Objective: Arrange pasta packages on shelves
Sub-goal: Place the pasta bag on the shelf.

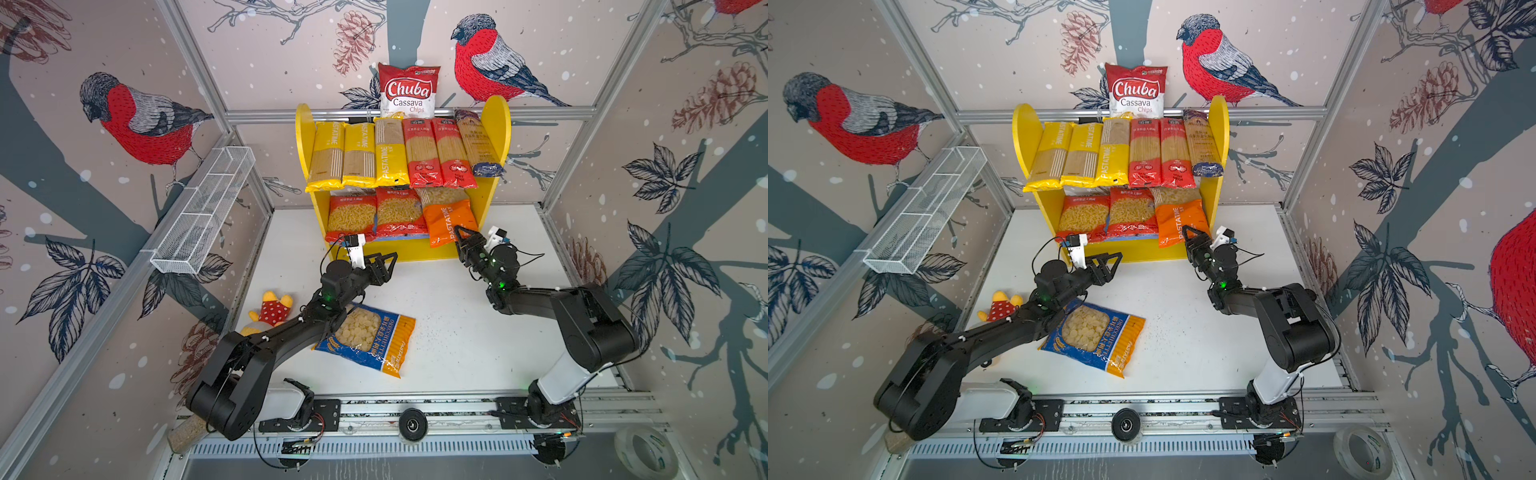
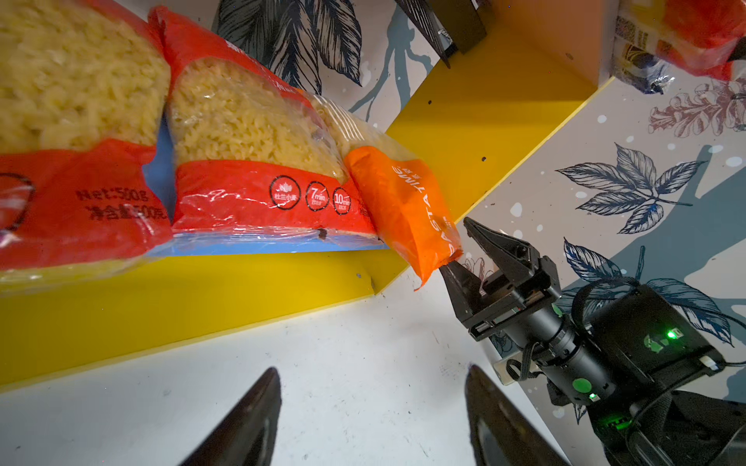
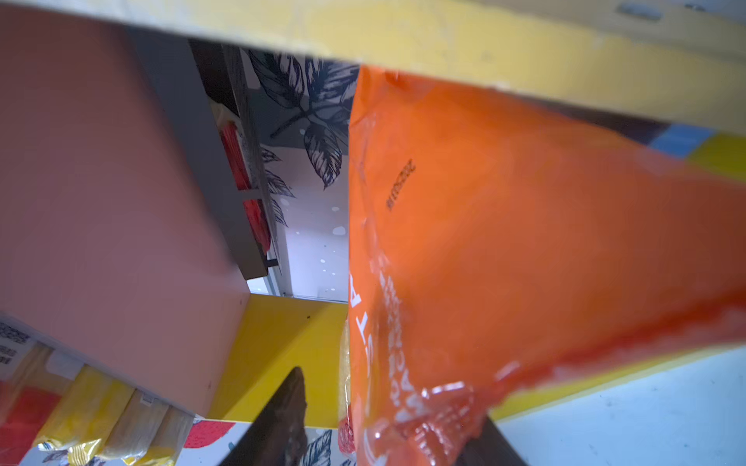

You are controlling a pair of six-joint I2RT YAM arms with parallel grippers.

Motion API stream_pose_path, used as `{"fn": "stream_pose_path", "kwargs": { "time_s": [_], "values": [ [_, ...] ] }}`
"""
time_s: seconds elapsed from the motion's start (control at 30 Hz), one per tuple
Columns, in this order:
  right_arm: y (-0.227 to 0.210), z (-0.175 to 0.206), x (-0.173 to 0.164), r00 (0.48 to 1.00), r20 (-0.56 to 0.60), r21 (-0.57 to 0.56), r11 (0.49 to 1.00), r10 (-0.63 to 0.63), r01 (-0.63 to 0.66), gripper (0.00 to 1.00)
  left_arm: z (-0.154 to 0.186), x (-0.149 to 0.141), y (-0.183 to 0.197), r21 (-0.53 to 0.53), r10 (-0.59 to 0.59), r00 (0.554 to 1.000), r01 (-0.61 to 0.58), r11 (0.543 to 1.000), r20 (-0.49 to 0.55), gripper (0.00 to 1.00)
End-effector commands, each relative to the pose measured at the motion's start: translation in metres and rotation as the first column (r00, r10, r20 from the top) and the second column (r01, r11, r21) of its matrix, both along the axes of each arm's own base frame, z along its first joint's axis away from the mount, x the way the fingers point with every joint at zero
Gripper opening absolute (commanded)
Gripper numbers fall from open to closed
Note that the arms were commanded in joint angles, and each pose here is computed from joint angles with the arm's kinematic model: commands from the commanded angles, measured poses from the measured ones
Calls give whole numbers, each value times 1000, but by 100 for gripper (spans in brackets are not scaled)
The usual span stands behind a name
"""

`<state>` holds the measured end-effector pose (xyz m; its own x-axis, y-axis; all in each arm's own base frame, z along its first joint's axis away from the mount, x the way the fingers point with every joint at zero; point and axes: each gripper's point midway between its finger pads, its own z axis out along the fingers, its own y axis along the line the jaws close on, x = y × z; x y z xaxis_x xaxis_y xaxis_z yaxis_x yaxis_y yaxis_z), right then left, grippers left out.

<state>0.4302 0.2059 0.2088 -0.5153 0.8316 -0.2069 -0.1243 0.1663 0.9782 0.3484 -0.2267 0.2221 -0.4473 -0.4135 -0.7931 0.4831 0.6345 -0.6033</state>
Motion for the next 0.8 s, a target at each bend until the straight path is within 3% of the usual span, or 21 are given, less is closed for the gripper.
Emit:
{"fn": "stream_pose_path", "kwargs": {
  "time_s": [0.0,0.17,0.3,0.37,0.5,0.77],
  "values": [
    [6,5,3,999,25,-23,999,28,-28,45,12,-1,8,-26,39,998,-38,999,48,71],
    [4,4,17,999,41,-23,1000,11,-10,30,1,-10,21,10,79,997,-80,997,22,70],
    [3,2,19,999,45,-28,999,17,-15,26,-11,-12,35,72,131,991,-129,989,-20,70],
    [2,0,15,999,41,-31,999,23,-22,31,-15,-15,42,87,149,988,-145,986,-41,70],
    [2,1,4,998,37,-42,998,57,-56,51,-24,-17,62,107,208,974,-198,974,-92,70],
    [4,4,-33,995,30,-128,988,93,-89,58,-44,-19,104,174,354,918,-325,930,-177,69]
  ]
}}
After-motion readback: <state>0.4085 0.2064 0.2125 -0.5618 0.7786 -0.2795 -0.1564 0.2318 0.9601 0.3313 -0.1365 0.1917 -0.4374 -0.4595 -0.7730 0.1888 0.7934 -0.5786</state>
